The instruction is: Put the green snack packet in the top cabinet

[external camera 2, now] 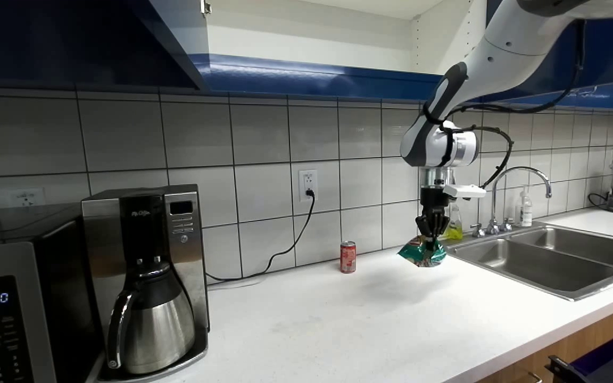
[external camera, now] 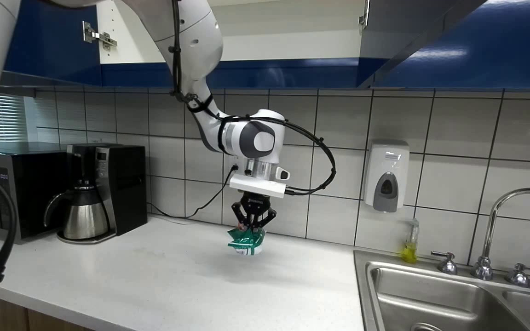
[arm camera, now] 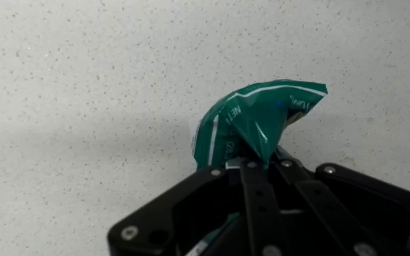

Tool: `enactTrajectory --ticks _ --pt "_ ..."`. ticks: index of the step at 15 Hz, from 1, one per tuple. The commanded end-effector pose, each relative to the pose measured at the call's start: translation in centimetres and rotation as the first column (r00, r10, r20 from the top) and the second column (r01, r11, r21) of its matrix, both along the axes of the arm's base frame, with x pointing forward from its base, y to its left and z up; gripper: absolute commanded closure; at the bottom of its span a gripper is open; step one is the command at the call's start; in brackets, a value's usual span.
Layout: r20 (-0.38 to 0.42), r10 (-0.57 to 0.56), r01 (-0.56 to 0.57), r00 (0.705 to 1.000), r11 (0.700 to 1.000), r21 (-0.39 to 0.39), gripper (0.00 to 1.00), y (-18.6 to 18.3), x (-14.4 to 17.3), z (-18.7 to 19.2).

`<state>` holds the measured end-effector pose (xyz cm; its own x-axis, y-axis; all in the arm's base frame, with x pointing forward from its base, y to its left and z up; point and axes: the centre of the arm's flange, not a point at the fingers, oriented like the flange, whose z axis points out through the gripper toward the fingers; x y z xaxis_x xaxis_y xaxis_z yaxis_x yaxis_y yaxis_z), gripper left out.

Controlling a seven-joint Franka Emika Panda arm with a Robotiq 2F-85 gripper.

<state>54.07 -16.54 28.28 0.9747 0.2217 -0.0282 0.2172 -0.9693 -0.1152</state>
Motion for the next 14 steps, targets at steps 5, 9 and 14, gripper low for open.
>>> enactTrajectory --ticks 5,9,14 --pt "-0.034 -0.011 0.012 0.999 0.999 0.036 0.99 3.9 -6.9 3.1" --pt "-0.057 -0.005 0.008 0.998 0.999 0.049 0.99 5.5 -9.3 4.2" --pt "-0.090 0.009 -0.003 0.996 0.998 0.070 0.99 7.2 -11.6 4.9"
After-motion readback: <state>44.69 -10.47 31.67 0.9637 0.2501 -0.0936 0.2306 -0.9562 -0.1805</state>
